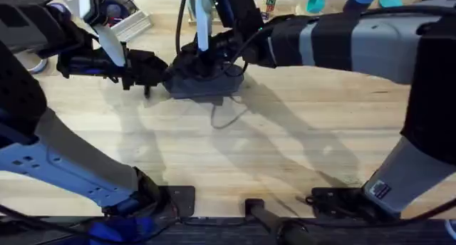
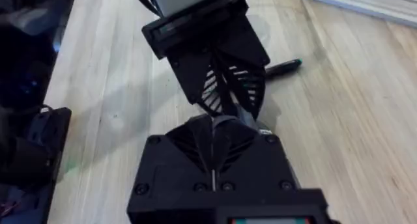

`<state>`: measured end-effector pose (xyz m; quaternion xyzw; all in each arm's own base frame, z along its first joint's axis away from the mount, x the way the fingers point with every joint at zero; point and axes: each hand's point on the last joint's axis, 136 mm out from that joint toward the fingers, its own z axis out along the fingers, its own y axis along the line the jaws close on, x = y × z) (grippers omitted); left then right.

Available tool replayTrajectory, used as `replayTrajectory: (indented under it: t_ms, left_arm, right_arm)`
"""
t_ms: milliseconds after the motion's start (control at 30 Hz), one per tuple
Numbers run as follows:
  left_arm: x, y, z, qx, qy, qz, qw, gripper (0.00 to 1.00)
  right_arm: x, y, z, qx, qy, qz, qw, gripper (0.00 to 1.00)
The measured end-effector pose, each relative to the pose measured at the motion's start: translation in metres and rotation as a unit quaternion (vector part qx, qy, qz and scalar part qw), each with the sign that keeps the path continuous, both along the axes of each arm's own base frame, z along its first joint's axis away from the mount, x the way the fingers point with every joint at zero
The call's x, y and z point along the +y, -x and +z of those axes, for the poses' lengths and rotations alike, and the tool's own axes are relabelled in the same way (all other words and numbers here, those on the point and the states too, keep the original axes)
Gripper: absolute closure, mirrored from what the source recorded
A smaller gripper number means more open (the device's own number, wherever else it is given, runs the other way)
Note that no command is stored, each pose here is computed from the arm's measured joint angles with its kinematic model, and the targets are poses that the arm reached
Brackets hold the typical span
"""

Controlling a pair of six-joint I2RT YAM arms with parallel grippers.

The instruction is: Unzip the bag, pick up the pens from the table one at a time and place them inside, then zip the bag closed.

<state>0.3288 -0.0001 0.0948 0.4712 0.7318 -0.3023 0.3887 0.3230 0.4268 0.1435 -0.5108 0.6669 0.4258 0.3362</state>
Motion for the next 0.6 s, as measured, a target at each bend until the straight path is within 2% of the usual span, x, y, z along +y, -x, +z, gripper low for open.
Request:
replayTrajectory:
  t_ms: [100, 267, 467, 533, 567, 600]
  left_arm:
    - [0.0, -0.0001, 0.0, 0.0, 0.0, 0.0, 1.0, 0.959]
    - [-0.0002, -0.0004, -0.0001, -0.001, 0.0, -0.001, 1.0, 0.959]
    - [-0.0006, -0.0005, -0.0001, -0.001, -0.001, -0.001, 1.0, 0.959]
    - [-0.0008, -0.0005, -0.0001, -0.002, -0.001, -0.001, 1.0, 0.959]
    - [-0.0008, -0.0005, -0.0001, -0.002, -0.001, -0.001, 1.0, 0.959]
    - [-0.0008, -0.0005, -0.0001, -0.002, -0.001, -0.002, 1.0, 0.959]
  right_arm:
    - [0.0, 0.0001, 0.0, 0.003, 0.0, -0.001, 1.0, 0.945]
    - [0.0025, 0.004, 0.002, 0.004, -0.005, 0.008, 1.0, 0.784]
    - [0.0045, 0.008, 0.0027, 0.006, -0.008, 0.015, 1.0, 0.422]
    - [0.0046, 0.0084, 0.0029, 0.008, -0.008, 0.015, 1.0, 0.225]
    - [0.0046, 0.0086, 0.0029, 0.008, -0.008, 0.016, 1.0, 0.087]
    - [0.0046, 0.0086, 0.0031, 0.007, -0.009, 0.016, 1.0, 0.027]
